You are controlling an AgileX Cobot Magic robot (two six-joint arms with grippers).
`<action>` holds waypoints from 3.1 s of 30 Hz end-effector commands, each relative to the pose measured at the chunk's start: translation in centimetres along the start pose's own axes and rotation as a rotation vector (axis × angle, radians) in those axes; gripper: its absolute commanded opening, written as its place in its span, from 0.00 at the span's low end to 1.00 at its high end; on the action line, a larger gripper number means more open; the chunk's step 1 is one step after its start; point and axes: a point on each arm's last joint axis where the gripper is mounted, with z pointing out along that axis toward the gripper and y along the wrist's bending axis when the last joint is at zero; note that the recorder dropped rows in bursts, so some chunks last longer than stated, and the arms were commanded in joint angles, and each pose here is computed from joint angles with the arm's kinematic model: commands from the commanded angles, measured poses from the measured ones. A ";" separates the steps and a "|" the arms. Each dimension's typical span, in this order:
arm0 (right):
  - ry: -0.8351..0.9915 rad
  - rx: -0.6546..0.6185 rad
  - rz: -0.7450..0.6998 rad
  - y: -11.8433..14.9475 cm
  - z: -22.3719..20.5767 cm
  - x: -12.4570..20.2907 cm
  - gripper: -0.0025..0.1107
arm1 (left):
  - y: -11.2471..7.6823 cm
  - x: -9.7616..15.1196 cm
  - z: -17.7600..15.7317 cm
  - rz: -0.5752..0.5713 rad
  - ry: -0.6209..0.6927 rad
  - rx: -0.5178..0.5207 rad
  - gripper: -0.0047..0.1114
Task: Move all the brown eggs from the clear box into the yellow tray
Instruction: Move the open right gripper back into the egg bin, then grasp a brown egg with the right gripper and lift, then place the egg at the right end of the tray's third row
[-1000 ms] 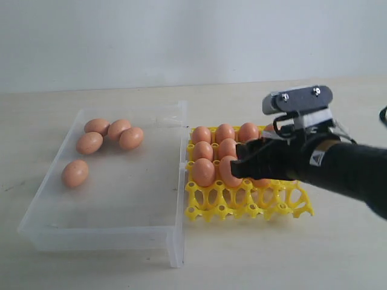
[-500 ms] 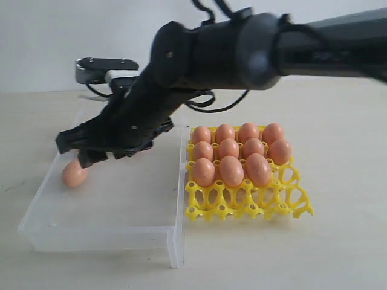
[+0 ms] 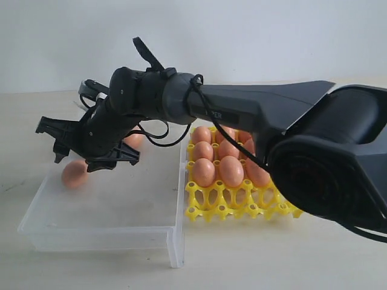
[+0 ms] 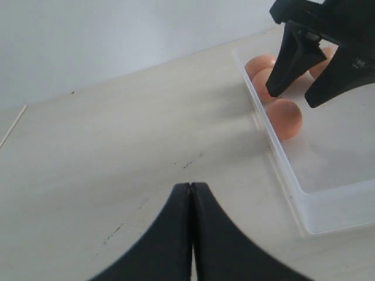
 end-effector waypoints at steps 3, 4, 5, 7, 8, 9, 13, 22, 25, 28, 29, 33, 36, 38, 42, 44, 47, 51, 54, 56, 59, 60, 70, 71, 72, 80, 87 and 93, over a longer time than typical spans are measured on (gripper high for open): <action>-0.011 0.014 0.001 -0.6 1.0 -0.2 0.53 | 0.0 -0.2 -0.1 -0.005 -0.016 -0.002 0.04; -0.015 0.013 0.002 -0.7 1.2 -0.2 0.53 | 0.0 -0.2 -0.1 -0.005 -0.016 -0.002 0.04; -0.023 0.009 0.002 -0.6 1.2 -0.3 0.53 | 0.0 -0.2 -0.1 -0.005 -0.016 -0.002 0.04; -0.038 0.003 0.003 -0.7 1.4 -0.4 0.53 | 0.0 -0.2 -0.1 -0.005 -0.016 -0.002 0.04; -0.042 0.003 0.002 -0.7 1.5 -0.4 0.53 | 0.0 -0.2 -0.1 -0.005 -0.016 -0.002 0.04; -0.049 0.002 -0.001 -0.8 1.5 -0.4 0.53 | 0.0 -0.2 -0.1 -0.005 -0.016 -0.002 0.04; -0.069 -0.001 -0.004 -1.0 1.8 -0.6 0.53 | 0.0 -0.2 -0.1 -0.005 -0.016 -0.002 0.04; -0.056 0.009 0.003 -1.5 2.6 -0.4 0.52 | 0.0 -0.2 -0.1 -0.005 -0.016 -0.002 0.04; -0.049 0.012 0.003 -1.5 2.6 -0.3 0.48 | 0.0 -0.2 -0.1 -0.005 -0.016 -0.002 0.04; -0.049 0.012 0.003 -1.5 2.6 -0.3 0.41 | 0.0 -0.2 -0.1 -0.005 -0.016 -0.002 0.04; -0.054 0.010 -0.001 -1.5 2.6 -0.4 0.35 | 0.0 -0.2 -0.1 -0.005 -0.016 -0.002 0.04; -0.052 0.009 -0.052 -1.4 2.5 -0.4 0.07 | 0.0 -0.2 -0.1 -0.005 -0.016 -0.002 0.04; -0.041 0.014 -0.093 -1.4 2.4 -0.3 0.02 | 0.0 -0.2 -0.1 -0.005 -0.016 -0.002 0.04; -0.037 0.018 -0.135 -1.3 2.3 -0.3 0.02 | 0.0 -0.2 -0.1 -0.005 -0.016 -0.002 0.04; -0.094 0.066 -0.278 -0.7 0.7 -1.1 0.02 | 0.0 -0.2 -0.1 -0.005 -0.016 -0.002 0.04; -0.141 0.116 -0.381 -0.3 -0.5 -1.7 0.02 | 0.0 -0.2 -0.1 -0.005 -0.016 -0.002 0.04; -0.192 0.169 -0.479 0.1 -2.1 -2.6 0.02 | 0.0 -0.2 -0.1 -0.005 -0.016 -0.002 0.04; -0.284 0.135 -0.543 0.7 -3.8 -2.9 0.02 | 0.0 -0.2 -0.1 -0.005 -0.016 -0.002 0.04; -0.356 0.106 -0.564 -0.7 -4.5 -1.9 0.02 | 0.0 -0.2 -0.1 -0.005 -0.016 -0.002 0.04; -0.415 0.086 -0.586 -2.0 -5.5 -0.7 0.02 | 0.0 -0.2 -0.1 -0.005 -0.016 -0.002 0.04; -0.533 0.042 -0.629 -3.9 -8.0 1.3 0.02 | 0.0 -0.2 -0.1 -0.005 -0.016 -0.002 0.04; -0.573 0.026 -0.631 -4.4 -9.0 1.7 0.02 | 0.0 -0.2 -0.1 -0.005 -0.016 -0.002 0.04; -0.756 0.162 -0.729 -12.7 -19.6 5.4 0.02 | 0.0 -0.2 -0.1 -0.005 -0.016 -0.002 0.04; -0.764 0.182 -0.712 -13.7 -20.4 5.7 0.02 | 0.0 -0.2 -0.1 -0.005 -0.016 -0.002 0.04; -0.778 0.199 -0.696 -14.4 -21.1 5.6 0.02 | 0.0 -0.2 -0.1 -0.005 -0.016 -0.002 0.04; -0.762 0.343 -0.565 -20.5 -23.6 7.3 0.02 | 0.0 -0.2 -0.1 -0.005 -0.016 -0.002 0.04; -0.733 0.394 -0.518 -22.8 -23.2 7.1 0.02 | 0.0 -0.2 -0.1 -0.005 -0.016 -0.002 0.04; -0.669 0.414 -0.504 -24.1 -21.6 7.3 0.02 | 0.0 -0.2 -0.1 -0.005 -0.016 -0.002 0.04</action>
